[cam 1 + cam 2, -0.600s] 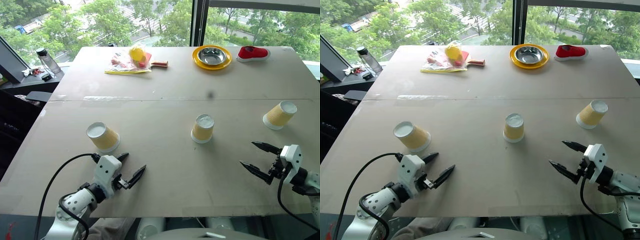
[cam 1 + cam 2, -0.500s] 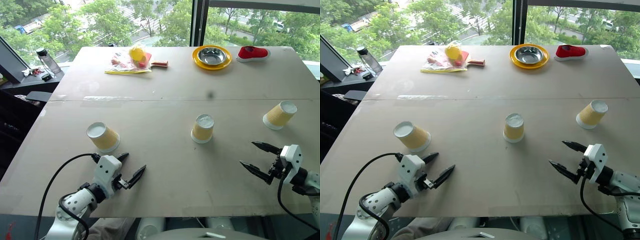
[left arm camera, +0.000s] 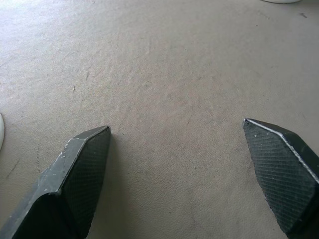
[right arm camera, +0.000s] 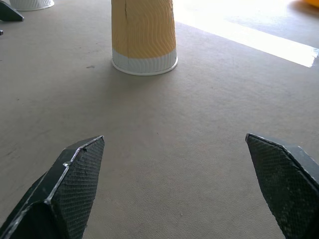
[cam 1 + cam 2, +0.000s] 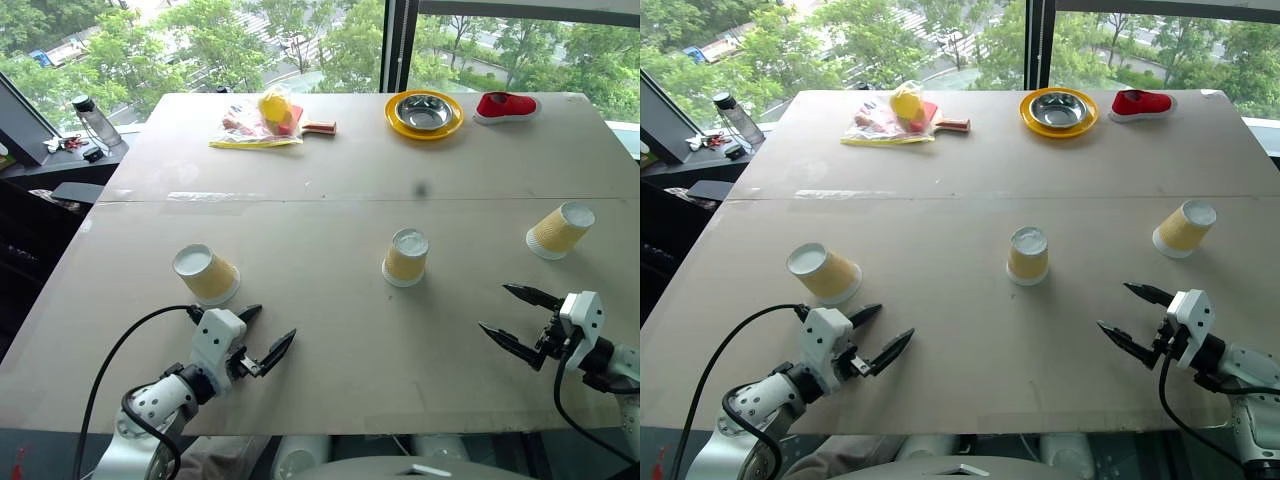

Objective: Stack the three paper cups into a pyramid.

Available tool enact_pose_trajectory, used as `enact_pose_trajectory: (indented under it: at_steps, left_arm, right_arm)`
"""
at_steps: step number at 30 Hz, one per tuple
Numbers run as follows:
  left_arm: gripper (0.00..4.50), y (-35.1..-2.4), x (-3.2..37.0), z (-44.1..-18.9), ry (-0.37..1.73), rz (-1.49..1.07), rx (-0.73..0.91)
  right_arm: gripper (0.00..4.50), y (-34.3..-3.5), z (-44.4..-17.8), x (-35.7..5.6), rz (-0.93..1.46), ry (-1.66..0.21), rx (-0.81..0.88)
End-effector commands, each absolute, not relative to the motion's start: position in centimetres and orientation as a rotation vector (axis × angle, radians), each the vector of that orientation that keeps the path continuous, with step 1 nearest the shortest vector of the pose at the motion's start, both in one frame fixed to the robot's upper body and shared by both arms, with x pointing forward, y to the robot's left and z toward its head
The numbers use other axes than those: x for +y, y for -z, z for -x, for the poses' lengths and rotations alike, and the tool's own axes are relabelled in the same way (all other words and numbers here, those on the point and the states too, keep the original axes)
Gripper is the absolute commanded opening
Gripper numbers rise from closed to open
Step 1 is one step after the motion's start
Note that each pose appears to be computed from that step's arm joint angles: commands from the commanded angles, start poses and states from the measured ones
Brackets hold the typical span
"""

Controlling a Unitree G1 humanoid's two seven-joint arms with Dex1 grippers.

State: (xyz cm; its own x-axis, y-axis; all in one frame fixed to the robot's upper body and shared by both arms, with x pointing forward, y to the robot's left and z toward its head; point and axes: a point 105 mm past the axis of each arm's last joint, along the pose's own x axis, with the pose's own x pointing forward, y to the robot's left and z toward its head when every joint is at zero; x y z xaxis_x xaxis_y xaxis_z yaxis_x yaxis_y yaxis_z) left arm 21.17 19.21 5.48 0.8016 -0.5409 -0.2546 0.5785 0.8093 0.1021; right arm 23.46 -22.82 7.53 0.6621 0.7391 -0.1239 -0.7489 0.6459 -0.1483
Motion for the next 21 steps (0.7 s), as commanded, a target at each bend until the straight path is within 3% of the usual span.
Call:
enact_pose_trajectory:
  at_steps: [1, 10, 21]
  left_arm:
    - [4.37, -5.7, 18.6, -20.9, 0.631, -0.170, 0.213]
    - [4.37, -6.5, 18.4, -21.1, 0.653, -0.178, 0.179]
    - [4.37, -13.7, 14.8, -21.3, 1.002, -0.127, 0.040]
  right_arm:
    - [4.50, -8.2, -23.6, -22.7, 0.208, -0.854, 0.020]
    - [4.50, -8.7, -24.1, -21.7, 0.206, -0.883, -0.007]
    - [4.50, -12.4, -28.3, -13.6, 0.123, -0.908, -0.123]
